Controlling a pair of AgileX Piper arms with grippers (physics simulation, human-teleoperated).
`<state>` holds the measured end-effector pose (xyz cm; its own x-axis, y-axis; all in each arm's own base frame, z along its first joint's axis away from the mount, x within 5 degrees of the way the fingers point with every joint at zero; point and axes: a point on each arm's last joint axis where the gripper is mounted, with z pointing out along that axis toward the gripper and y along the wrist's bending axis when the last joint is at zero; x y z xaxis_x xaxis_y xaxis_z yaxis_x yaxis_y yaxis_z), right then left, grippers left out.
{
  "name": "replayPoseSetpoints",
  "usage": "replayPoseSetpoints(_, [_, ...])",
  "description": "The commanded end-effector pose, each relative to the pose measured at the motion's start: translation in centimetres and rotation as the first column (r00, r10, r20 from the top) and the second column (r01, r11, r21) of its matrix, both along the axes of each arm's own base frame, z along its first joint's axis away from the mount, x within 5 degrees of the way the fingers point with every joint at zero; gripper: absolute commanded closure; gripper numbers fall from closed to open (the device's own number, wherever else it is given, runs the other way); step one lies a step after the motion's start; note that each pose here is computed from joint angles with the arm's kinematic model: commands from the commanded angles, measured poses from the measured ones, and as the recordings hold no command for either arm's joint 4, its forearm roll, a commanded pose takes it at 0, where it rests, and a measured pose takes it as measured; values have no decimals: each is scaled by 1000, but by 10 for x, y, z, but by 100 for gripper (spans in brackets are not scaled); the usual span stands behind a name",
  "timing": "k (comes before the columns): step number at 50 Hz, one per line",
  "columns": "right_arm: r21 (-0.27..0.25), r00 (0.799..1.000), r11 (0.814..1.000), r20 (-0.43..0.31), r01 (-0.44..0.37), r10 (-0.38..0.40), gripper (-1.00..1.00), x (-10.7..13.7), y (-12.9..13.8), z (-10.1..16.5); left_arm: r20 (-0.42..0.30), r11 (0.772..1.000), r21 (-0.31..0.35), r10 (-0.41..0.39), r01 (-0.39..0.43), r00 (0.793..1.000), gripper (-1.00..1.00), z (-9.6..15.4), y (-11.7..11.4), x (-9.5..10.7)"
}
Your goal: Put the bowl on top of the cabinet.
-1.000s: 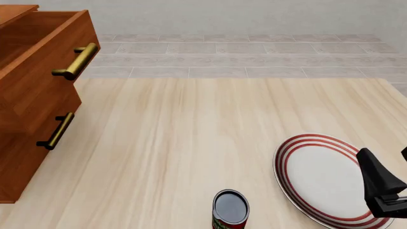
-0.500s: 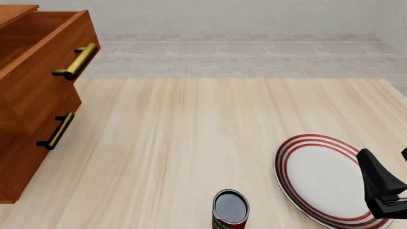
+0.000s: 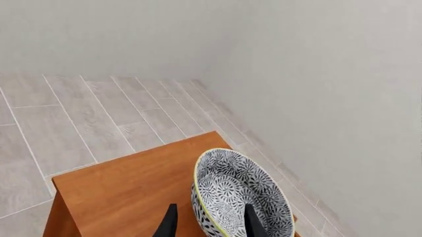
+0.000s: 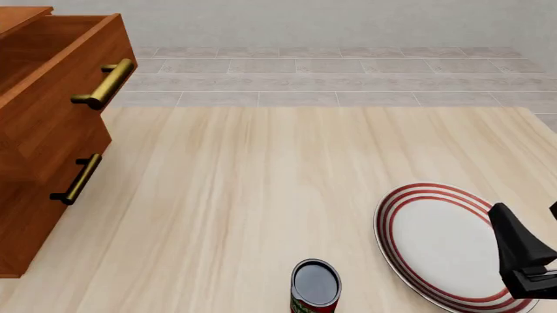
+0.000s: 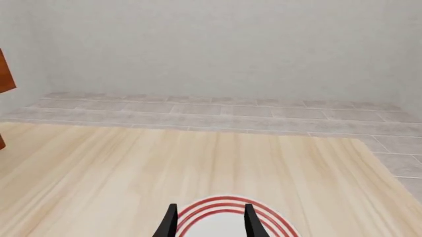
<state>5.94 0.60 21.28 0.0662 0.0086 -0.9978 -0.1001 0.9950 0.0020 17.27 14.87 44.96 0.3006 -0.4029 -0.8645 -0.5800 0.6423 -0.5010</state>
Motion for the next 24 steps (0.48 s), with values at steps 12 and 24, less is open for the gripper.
replayPoseSetpoints(12, [-3,1000,1000,4,2,-2,-100,-1,0,0,35,1000,25,-20,19,999,-100,20,-15,-11])
replayPoseSetpoints(24, [-2,1000,1000,7,1,-1,-100,-1,0,0,54,999,33,-41,39,998,-100,26,-21,-12])
